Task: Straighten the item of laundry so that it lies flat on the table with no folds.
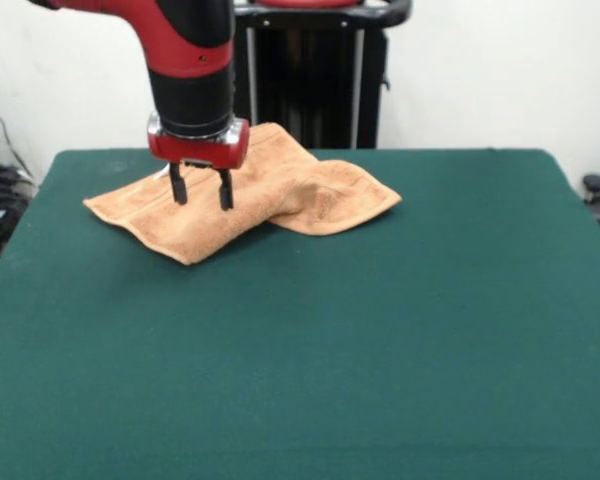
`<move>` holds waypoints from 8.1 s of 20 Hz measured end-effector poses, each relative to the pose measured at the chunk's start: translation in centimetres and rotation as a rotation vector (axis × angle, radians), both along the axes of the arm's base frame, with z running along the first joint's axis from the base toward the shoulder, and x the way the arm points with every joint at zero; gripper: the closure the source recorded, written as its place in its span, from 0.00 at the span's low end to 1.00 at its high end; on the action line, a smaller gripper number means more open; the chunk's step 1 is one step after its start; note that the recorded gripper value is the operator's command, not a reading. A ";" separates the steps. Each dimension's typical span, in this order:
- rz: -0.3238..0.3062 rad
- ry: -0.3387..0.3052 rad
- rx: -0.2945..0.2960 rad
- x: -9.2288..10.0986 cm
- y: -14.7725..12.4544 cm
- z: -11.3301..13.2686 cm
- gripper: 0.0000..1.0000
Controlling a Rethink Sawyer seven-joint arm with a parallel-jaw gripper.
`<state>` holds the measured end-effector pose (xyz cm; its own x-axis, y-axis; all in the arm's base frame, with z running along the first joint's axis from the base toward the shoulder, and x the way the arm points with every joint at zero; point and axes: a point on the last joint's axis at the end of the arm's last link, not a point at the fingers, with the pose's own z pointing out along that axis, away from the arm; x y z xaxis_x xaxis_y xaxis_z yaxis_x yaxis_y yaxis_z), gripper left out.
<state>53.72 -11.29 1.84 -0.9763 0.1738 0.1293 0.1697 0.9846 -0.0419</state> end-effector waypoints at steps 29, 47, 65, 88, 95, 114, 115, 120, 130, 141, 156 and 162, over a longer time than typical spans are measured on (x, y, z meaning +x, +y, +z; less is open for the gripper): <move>-0.008 -0.078 -0.040 4.8 -2.6 -0.4 0.00; -0.015 -0.092 -0.023 6.7 -3.0 0.4 0.00; -0.014 -0.056 -0.014 1.7 -1.5 4.7 0.00; 0.078 -0.075 0.023 -4.8 1.9 -0.3 0.00; 0.089 -0.078 0.046 -6.3 3.5 -1.6 0.00; 0.126 -0.038 0.080 -7.6 6.4 -3.9 0.00; 0.126 -0.039 0.080 -7.6 6.4 -3.9 0.00; 0.127 -0.049 0.072 -7.4 6.2 -3.1 0.00; 0.125 -0.075 0.036 -6.2 5.0 -0.1 0.00; 0.119 -0.046 0.033 -5.9 5.2 1.0 0.00; 0.188 -0.032 0.055 -5.0 10.6 -0.1 0.00; 0.180 -0.014 0.069 -5.3 11.2 -1.1 0.00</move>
